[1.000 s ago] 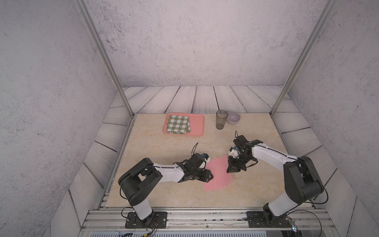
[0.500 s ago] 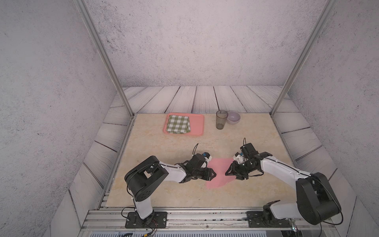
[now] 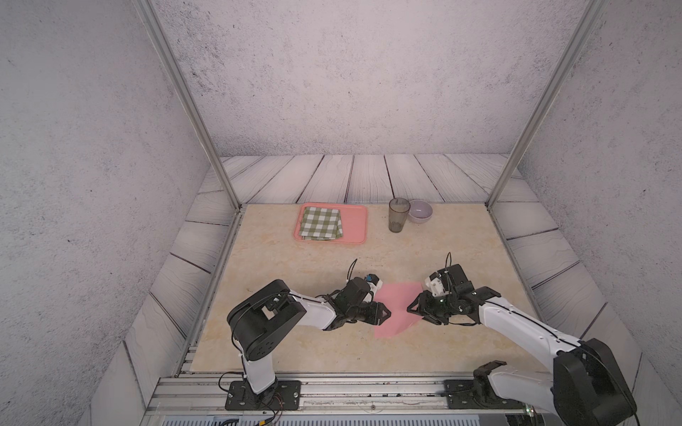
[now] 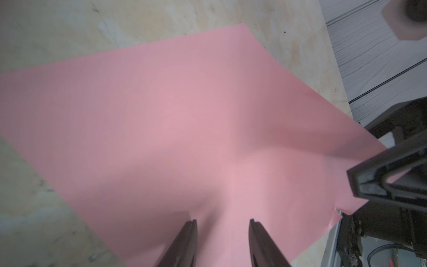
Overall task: Fold the square paper diagonally
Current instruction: Fold the paper at the center of the board.
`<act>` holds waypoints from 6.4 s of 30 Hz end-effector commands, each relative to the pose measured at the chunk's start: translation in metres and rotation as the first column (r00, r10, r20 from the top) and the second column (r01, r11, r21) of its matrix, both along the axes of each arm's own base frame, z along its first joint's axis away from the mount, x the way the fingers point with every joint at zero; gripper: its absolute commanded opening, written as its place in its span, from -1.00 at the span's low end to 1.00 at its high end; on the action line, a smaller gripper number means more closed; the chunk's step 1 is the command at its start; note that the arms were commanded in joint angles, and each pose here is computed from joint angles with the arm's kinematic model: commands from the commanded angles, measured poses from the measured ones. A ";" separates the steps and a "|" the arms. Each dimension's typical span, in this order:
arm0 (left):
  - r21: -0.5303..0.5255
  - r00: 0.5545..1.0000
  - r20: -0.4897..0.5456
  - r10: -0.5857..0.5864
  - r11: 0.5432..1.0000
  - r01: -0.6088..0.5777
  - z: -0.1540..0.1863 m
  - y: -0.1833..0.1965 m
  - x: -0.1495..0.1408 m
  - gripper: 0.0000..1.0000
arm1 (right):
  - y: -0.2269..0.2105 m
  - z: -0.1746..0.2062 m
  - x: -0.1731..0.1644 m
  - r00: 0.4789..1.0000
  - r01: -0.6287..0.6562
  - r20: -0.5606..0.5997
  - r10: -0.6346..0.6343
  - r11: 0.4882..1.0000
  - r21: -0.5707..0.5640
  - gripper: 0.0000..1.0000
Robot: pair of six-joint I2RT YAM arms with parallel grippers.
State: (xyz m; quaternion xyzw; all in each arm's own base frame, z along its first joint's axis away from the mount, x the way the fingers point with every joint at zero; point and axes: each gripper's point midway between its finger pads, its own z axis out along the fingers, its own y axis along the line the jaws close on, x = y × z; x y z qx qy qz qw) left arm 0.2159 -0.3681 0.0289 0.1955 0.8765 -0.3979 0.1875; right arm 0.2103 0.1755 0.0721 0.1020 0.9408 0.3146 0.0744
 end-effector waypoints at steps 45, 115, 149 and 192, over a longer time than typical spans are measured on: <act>0.083 0.996 -0.013 -0.083 0.993 0.084 -0.018 -0.001 -0.031 -0.14 | 0.025 0.031 0.032 0.927 0.031 0.373 -0.027 1.000 -0.003 -0.18; 0.183 0.980 -0.124 0.156 0.974 -0.131 0.008 0.090 -0.001 -0.16 | 0.013 0.032 0.044 0.913 -0.127 0.308 0.267 0.905 -0.406 -1.00; 0.187 0.964 -0.179 0.195 0.969 -0.161 -0.052 0.084 -0.005 -0.27 | 0.091 -0.017 0.029 0.964 -0.156 0.213 0.157 0.988 -0.021 -1.00; 0.070 0.996 -0.074 0.052 0.996 -0.046 0.001 0.071 -0.030 0.02 | 0.092 -0.048 0.043 0.963 -0.021 0.271 -0.006 0.995 0.094 -0.56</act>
